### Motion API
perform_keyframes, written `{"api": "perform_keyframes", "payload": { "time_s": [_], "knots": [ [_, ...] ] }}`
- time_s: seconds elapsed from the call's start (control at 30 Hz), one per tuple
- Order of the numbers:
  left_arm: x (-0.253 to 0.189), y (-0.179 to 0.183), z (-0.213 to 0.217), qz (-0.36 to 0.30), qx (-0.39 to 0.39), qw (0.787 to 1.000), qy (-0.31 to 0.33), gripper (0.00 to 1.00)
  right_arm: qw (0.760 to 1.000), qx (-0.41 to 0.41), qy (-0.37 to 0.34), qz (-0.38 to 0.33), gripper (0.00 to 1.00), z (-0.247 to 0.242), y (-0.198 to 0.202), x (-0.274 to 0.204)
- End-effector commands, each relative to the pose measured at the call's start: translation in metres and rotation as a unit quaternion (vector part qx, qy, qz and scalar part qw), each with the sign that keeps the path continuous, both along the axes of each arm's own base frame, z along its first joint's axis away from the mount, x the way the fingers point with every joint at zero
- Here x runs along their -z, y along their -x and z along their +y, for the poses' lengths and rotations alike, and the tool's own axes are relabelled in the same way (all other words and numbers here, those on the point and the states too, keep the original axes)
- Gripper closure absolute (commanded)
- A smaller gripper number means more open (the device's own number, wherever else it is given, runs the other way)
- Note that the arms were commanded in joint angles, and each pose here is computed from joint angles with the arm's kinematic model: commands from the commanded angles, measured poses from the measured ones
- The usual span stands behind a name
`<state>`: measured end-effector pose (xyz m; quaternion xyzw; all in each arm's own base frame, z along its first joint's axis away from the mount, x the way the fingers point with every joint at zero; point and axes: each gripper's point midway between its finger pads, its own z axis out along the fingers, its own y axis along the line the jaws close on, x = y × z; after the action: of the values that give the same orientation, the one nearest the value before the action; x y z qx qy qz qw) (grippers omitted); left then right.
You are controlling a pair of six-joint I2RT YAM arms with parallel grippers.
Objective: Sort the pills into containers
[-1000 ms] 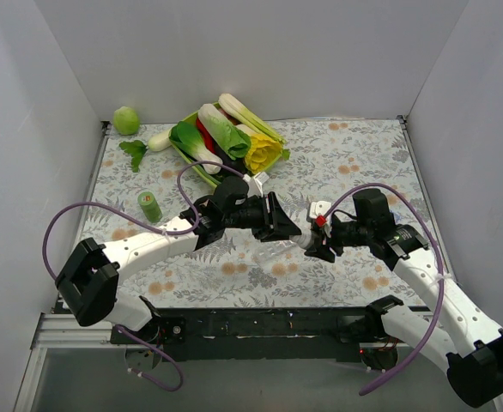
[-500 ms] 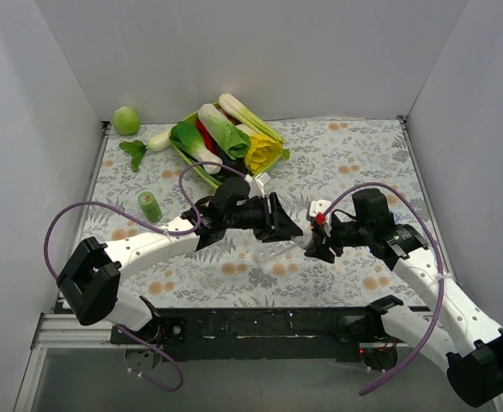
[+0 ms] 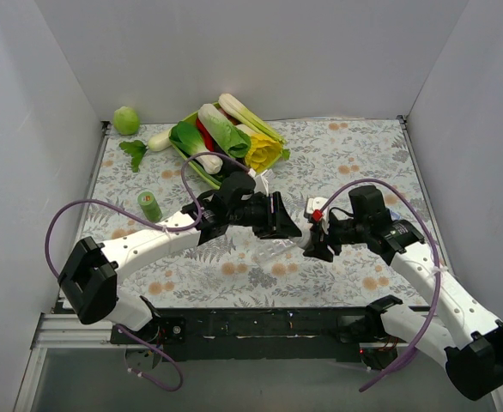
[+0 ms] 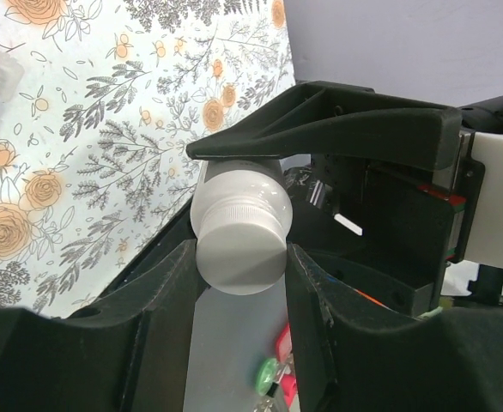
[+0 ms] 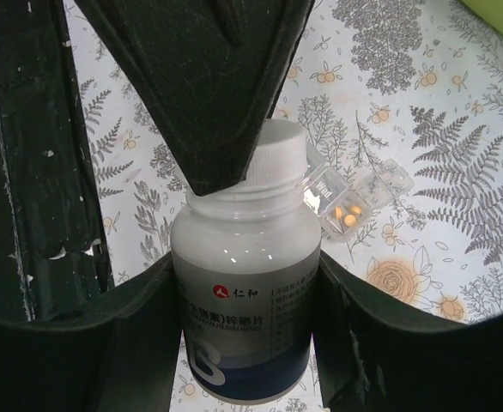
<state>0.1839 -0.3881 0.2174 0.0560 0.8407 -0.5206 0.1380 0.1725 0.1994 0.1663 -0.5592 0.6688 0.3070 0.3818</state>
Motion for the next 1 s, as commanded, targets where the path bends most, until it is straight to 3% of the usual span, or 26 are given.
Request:
{"api": "perform_keyframes", "payload": {
  "time_s": [0.0, 0.6, 0.8, 0.97],
  "knots": [
    [0.005, 0.012, -0.001, -0.02, 0.042, 0.999, -0.028, 0.98, 0.998, -0.029, -0.039, -0.038, 0.96, 0.014, -0.004, -0.035],
    [-0.006, 0.04, -0.003, -0.074, 0.155, 0.985, 0.033, 0.98, 0.989, -0.078, -0.122, 0.032, 0.97, 0.025, 0.018, -0.056],
    [-0.001, 0.047, 0.001, -0.108, 0.192, 0.975, 0.028, 0.98, 0.982, -0.096, -0.145, 0.073, 0.97, 0.027, 0.027, -0.057],
    [0.007, 0.038, 0.006, -0.131, 0.179, 0.975, -0.005, 0.97, 0.973, -0.098, -0.175, 0.111, 0.97, 0.026, 0.031, -0.06]
  ]
}}
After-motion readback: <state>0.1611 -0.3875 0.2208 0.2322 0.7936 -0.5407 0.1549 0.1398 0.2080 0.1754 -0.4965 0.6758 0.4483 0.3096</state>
